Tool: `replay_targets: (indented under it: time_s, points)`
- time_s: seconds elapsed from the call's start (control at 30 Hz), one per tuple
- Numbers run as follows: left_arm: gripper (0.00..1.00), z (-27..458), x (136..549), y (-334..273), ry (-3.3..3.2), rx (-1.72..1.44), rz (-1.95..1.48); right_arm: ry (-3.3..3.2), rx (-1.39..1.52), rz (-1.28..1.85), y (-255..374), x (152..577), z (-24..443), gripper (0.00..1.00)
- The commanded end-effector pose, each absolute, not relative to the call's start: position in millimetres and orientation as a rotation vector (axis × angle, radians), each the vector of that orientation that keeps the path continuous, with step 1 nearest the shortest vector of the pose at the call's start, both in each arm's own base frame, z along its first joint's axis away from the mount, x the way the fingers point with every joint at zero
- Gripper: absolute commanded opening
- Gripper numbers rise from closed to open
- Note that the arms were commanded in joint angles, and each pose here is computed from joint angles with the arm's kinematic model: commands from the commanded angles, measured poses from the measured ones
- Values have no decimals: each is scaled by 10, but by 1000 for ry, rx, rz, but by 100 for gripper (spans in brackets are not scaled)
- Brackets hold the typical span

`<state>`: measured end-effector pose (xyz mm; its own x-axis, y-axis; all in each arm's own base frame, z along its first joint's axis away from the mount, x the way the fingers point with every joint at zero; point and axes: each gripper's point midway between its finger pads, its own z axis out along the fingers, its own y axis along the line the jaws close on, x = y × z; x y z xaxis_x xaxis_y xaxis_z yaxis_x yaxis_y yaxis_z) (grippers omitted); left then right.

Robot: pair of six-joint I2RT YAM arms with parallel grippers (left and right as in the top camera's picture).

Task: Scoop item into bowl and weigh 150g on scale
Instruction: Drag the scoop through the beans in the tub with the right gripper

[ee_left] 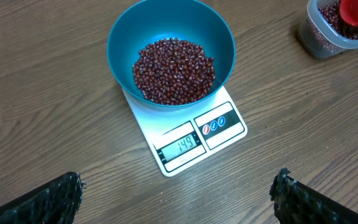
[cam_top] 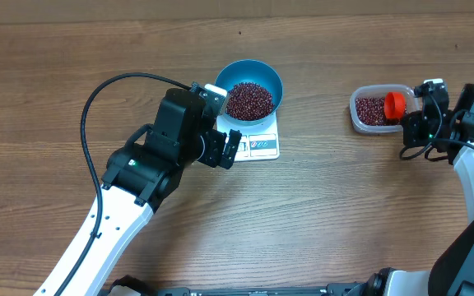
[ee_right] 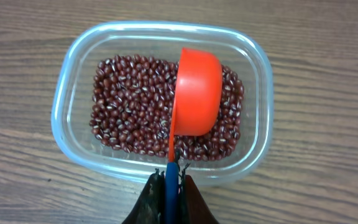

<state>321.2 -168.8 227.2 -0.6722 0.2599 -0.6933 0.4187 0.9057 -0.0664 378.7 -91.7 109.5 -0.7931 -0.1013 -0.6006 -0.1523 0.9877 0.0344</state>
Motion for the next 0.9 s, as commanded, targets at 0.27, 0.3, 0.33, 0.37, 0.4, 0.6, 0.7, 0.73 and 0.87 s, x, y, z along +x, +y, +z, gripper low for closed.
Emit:
replay_targets:
  time_s: [0.27, 0.3, 0.33, 0.37, 0.4, 0.6, 0.7, 0.73, 0.87]
  points:
    - [99, 2307, 3224, -1691, 2335, 463, -301, 2536, -198, 269, -686, 3642, 1028, 4]
    - [99, 2306, 3224, -1691, 2336, 463, -301, 2532, -201, 284, -665, 3641, 1034, 4]
    - [100, 2306, 3224, -1691, 2336, 463, -301, 2528, -202, 295, -651, 3641, 1038, 4]
    - [100, 2307, 3223, -1691, 2335, 463, -301, 2522, -207, 316, -623, 3641, 1047, 4]
    - [100, 2307, 3223, -1691, 2335, 463, -301, 2518, -207, 325, -612, 3642, 1052, 4]
    - [99, 2306, 3224, -1691, 2336, 463, -301, 2489, -219, 409, -504, 3642, 1095, 4]
    - [100, 2307, 3223, -1691, 2335, 463, -301, 2487, -228, 386, -528, 3656, 1094, 4]
    - [99, 2306, 3224, -1691, 2336, 463, -301, 2495, -222, 331, -599, 3677, 1081, 4]
    - [100, 2306, 3224, -1691, 2336, 463, -301, 2498, -204, 167, -818, 3759, 1077, 4]
